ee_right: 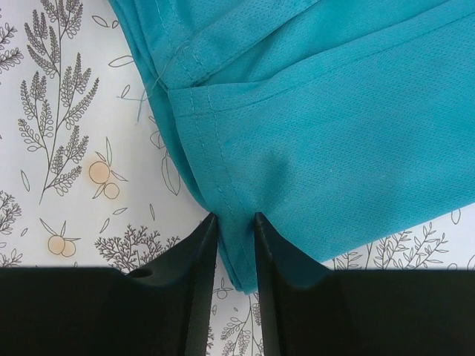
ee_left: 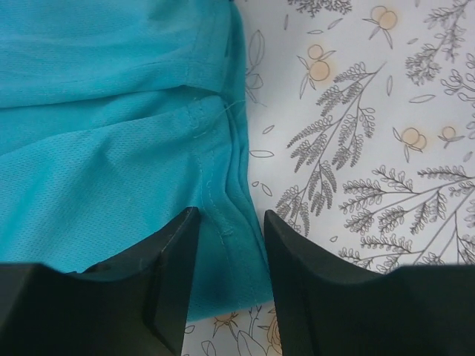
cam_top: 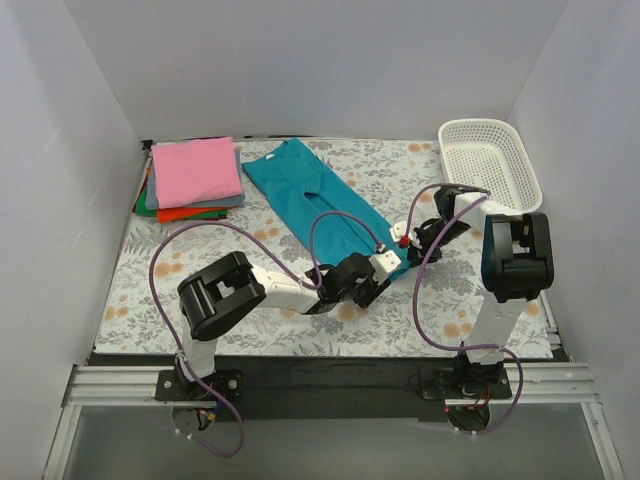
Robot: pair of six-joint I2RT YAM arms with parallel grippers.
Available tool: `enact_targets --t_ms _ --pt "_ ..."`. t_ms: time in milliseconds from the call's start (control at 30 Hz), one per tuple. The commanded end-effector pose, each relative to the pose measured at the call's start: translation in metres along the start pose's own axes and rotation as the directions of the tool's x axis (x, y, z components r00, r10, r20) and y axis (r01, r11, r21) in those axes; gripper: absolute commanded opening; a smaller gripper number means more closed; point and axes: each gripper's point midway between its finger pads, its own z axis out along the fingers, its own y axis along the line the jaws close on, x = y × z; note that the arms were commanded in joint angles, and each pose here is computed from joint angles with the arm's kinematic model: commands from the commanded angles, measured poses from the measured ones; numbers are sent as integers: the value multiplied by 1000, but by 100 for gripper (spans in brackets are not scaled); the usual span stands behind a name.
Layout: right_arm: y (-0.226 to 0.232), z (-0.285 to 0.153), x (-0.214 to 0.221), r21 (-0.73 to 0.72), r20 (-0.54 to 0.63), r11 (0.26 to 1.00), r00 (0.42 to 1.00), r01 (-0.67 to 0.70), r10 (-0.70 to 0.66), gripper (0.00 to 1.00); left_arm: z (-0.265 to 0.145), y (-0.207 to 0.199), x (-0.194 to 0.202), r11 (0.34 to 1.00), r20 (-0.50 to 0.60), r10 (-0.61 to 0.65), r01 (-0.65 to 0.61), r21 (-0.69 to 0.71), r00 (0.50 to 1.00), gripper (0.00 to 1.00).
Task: Fold and stack the t-shirts
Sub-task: Fold the tshirt
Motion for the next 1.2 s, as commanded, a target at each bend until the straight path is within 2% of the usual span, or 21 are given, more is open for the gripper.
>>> enact_targets --t_ms 0,267,433,500,667,933,1167 --pt "12 6 5 -27 -12 999 1000 -29 29 31 -2 21 22 989 -78 42 -53 -141 996 38" --pt "43 9 -3 -36 0 999 999 -36 36 24 -23 9 60 985 -169 86 -109 -135 982 35" --pt "79 14 -11 -36 -19 999 999 -36 35 14 -39 -10 78 986 -199 121 -141 -87 972 33" --pt "88 11 -19 -9 -17 1000 1000 -16 16 10 -49 -16 85 988 -206 125 -141 -68 971 29" --pt "108 12 -31 26 -5 999 999 -36 36 6 -72 -33 87 992 -192 125 -126 9 973 23" --pt "130 10 -61 70 29 996 998 -51 49 1 -114 -71 71 960 -128 145 -109 257 981 15" --pt "124 1 -76 130 54 986 994 -102 95 1 -136 -81 61 941 -98 143 -105 323 985 14"
